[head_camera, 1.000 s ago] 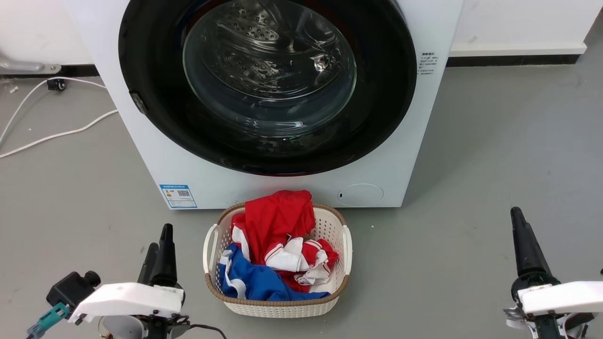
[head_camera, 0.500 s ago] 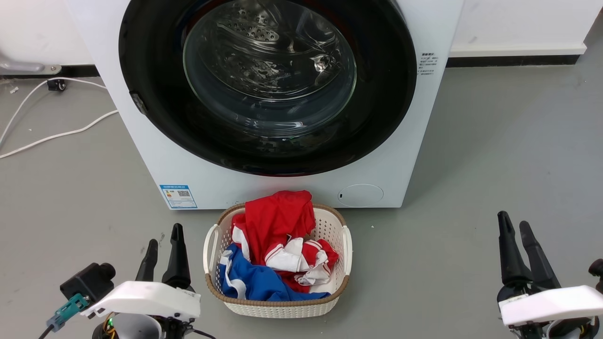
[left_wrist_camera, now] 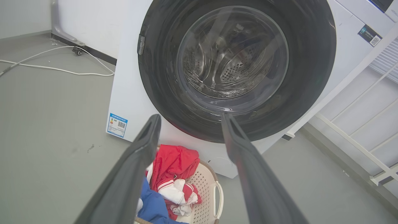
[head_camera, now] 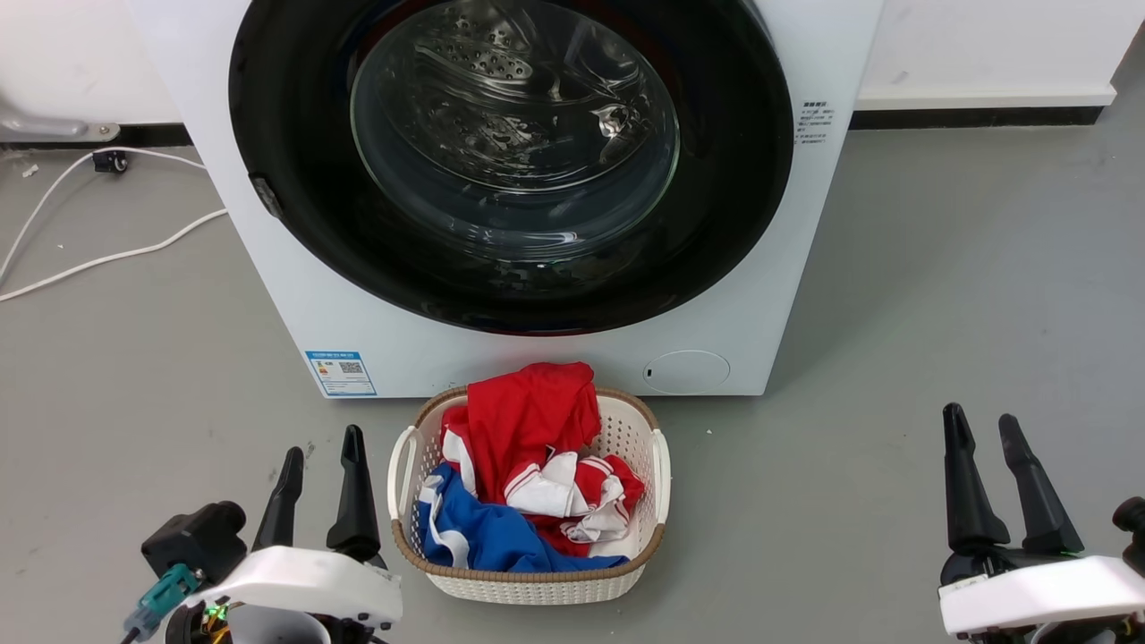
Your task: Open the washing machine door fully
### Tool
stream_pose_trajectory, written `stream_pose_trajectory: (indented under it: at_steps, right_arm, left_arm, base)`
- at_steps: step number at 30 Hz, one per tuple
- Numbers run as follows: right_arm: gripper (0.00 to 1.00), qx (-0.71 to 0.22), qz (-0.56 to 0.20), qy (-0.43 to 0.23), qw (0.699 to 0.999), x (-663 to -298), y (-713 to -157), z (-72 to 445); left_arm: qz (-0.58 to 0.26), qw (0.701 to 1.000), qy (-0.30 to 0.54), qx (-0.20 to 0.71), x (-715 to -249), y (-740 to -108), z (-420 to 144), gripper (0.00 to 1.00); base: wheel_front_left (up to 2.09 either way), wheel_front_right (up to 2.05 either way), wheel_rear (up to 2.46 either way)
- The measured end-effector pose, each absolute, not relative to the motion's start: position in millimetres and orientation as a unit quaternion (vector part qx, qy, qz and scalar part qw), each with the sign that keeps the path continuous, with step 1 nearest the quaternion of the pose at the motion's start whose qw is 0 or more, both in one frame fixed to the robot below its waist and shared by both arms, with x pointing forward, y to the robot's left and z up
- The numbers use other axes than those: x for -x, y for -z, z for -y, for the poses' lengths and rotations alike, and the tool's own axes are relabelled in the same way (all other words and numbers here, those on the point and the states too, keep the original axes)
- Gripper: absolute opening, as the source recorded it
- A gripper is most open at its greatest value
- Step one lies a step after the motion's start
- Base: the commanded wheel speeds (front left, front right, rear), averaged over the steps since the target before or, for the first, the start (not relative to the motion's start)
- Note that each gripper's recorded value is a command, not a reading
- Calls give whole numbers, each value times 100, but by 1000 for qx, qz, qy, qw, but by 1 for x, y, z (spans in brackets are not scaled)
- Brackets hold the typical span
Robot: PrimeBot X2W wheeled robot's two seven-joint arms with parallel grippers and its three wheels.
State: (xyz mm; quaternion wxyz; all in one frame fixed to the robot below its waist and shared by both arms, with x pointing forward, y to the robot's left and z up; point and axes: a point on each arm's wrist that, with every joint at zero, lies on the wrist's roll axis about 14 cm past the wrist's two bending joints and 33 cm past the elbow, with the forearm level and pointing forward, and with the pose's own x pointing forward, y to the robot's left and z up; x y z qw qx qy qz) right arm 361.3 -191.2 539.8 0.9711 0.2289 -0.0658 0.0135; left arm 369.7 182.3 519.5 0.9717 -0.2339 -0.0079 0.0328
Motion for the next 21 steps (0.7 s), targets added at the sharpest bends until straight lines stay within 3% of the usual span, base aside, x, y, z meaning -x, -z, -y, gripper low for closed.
stream_pose_trajectory:
  at_steps: [21]
  right_arm:
    - [100, -132, 80, -23, 988, -353, -543, 185]
  left_arm:
    - [29, 988, -26, 149, -362, -519, -177, 100]
  base:
    - [0, 0, 0]
